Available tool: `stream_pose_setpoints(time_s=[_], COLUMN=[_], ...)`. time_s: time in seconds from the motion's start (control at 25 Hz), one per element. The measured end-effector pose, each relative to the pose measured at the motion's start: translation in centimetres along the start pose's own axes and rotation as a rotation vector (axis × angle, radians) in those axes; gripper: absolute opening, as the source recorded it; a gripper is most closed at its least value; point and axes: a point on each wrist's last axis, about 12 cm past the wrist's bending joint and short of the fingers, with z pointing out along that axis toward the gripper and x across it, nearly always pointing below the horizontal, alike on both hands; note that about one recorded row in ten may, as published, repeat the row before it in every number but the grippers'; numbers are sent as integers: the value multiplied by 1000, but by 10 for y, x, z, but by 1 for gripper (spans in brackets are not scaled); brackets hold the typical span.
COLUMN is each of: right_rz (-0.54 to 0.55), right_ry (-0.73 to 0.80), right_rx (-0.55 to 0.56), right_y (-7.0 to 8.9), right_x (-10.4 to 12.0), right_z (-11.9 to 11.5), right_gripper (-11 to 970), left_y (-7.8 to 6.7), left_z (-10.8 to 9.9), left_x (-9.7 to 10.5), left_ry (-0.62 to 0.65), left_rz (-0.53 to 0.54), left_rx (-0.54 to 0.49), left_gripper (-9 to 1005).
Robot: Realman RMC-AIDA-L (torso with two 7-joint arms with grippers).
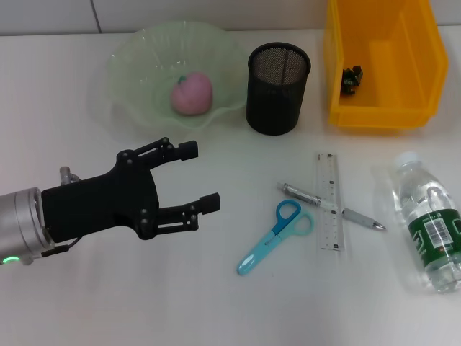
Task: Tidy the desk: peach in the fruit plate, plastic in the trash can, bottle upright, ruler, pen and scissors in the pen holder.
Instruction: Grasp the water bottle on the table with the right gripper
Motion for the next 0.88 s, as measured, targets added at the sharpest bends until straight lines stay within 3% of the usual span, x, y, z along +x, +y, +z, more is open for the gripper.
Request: stream_pose_setpoints(time_s=[0.28, 0.88], right_rz=[11, -24], right_ry=[34, 93], right_rx=[-26, -48], right_y=[-2, 7], right_x=[-6, -16], right_z=[33, 66], right_gripper=[816, 805], left_y=[0, 0], left_z=[1, 1], left_x=[-1, -1], left_ry=[-2, -3], left_rz=[1, 4], left_rx=[4, 7], left_gripper=[822, 818])
